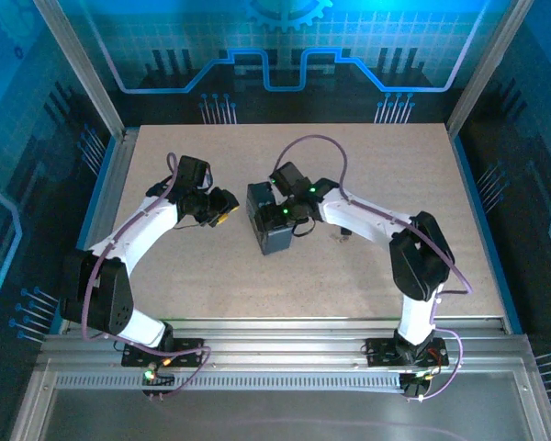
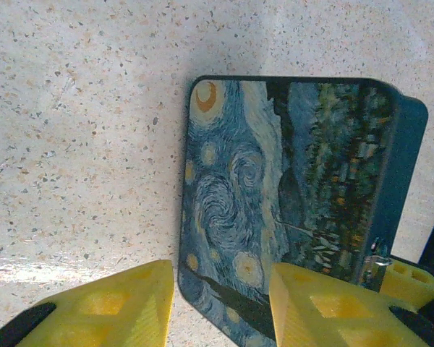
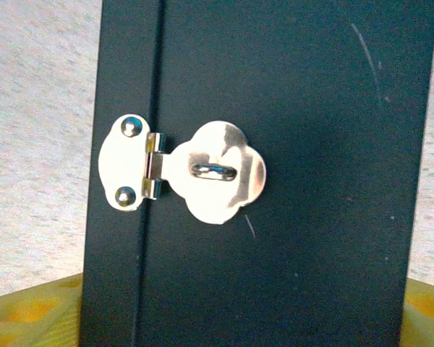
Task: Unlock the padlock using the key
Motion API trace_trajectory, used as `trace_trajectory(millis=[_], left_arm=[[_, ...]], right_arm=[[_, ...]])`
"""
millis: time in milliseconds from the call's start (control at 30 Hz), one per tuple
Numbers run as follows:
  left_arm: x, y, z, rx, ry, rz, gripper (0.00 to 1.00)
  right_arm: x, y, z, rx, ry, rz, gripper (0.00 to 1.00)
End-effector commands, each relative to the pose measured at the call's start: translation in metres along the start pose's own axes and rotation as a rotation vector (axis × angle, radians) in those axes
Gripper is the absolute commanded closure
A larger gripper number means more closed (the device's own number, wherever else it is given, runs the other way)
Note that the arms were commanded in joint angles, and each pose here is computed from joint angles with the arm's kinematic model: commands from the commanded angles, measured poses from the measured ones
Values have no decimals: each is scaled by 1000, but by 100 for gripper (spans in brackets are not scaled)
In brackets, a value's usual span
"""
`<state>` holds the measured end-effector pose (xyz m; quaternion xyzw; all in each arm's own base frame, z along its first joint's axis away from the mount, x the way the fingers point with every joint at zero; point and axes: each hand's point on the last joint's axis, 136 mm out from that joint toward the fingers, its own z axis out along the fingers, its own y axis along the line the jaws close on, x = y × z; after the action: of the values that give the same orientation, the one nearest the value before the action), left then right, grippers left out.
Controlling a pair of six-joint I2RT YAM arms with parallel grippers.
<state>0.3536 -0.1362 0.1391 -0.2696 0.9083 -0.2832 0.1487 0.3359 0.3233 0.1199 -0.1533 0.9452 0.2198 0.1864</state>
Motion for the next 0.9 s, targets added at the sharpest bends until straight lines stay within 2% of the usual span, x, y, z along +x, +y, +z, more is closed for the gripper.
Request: trace_trajectory(millis=[0,133,367,633,867], left_arm=[[-1,2,-6,-11,-8,29,60],[0,2,-3,-30,-8,41,60],[1,-1,18,-96,-8,73,55],[-22,-7,43,-172,-51,90,55],[-29,-5,58,-210,-52,88,55]], right_arm=[[-6,18,-4,-293,-7,169,25],[-15,14,1,-502,-33,335,25],[-18,-2,27,-645,-32,481,22],[-14,-23,43,-586,2,454,16],[-9,-45,42,-439,38,386,6]])
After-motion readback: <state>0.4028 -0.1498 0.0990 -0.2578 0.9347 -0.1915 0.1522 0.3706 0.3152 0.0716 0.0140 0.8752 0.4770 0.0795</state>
